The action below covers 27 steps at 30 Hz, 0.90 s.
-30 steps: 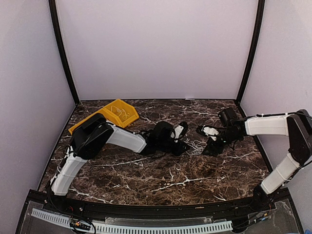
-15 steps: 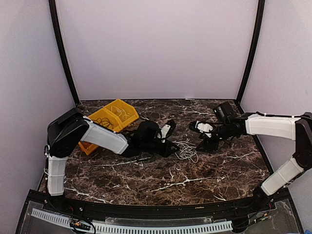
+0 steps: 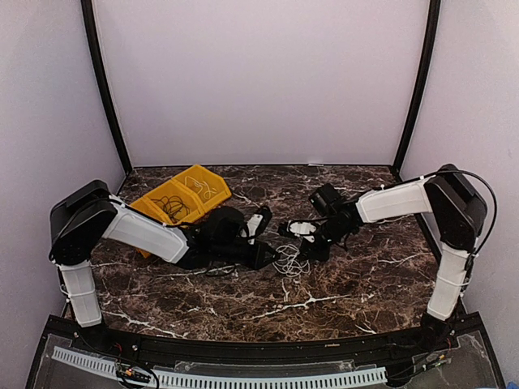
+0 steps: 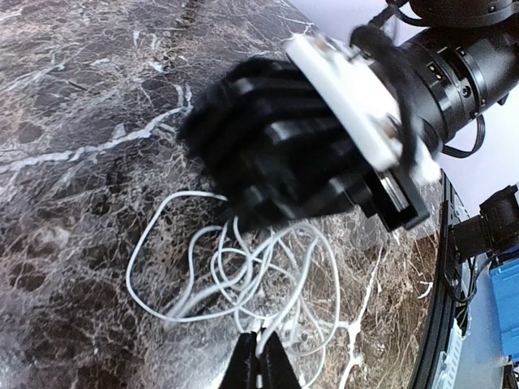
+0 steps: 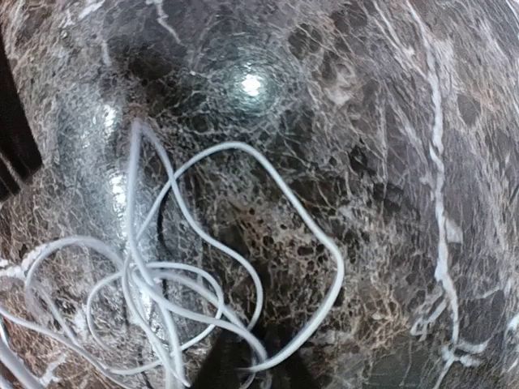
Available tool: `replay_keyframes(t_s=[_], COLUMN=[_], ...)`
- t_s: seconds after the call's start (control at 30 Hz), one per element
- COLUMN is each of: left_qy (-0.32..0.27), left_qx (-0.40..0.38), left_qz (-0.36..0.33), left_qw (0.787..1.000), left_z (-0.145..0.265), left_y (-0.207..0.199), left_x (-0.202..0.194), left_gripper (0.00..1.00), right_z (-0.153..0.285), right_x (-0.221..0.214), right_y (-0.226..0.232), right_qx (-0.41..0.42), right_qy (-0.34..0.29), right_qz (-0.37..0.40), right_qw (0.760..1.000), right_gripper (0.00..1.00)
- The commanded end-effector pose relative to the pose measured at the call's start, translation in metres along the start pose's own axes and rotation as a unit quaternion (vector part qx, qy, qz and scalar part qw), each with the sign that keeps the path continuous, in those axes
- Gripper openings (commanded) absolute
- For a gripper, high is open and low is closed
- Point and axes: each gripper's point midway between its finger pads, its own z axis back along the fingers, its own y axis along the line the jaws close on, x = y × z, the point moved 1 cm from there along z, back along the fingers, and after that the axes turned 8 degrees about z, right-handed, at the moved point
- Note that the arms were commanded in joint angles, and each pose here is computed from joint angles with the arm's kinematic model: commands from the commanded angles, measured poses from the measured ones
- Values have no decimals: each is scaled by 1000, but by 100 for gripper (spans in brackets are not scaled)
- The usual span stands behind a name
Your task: Untangle the cables
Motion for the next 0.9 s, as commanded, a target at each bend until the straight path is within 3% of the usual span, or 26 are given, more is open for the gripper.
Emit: replay_keyframes(t_s=[0.0, 0.2, 0.23, 0.37, 0.6, 0.87], left_qy=[-40, -100, -138, -203, -313, -345], left_qx=[17, 121, 141, 226, 304, 317], left_qz=[-12, -61, -67, -93, -110, -111], left_qw=[999, 986, 978, 948, 893, 876], left_z=[35, 113, 138, 213, 330, 363], left_y=[-16, -14, -19, -21, -46, -56], left_x=[22, 48, 65, 93, 135, 146], left_gripper=[0, 0, 0, 0, 0, 0], right_z=[-8, -16, -16, -13, -9, 7], right_x=[1, -27, -31, -42, -59, -68], right_y=[2, 4, 2, -9, -24, -42], right_qx=[11, -9, -17, -46, -75, -100], right_qy=[3, 48, 58, 80, 108, 106], right_qz=[-13, -16, -16, -19, -32, -61], right_qw=[1000, 999, 998, 996, 991, 987], right_gripper=[6, 4, 3, 4, 14, 19])
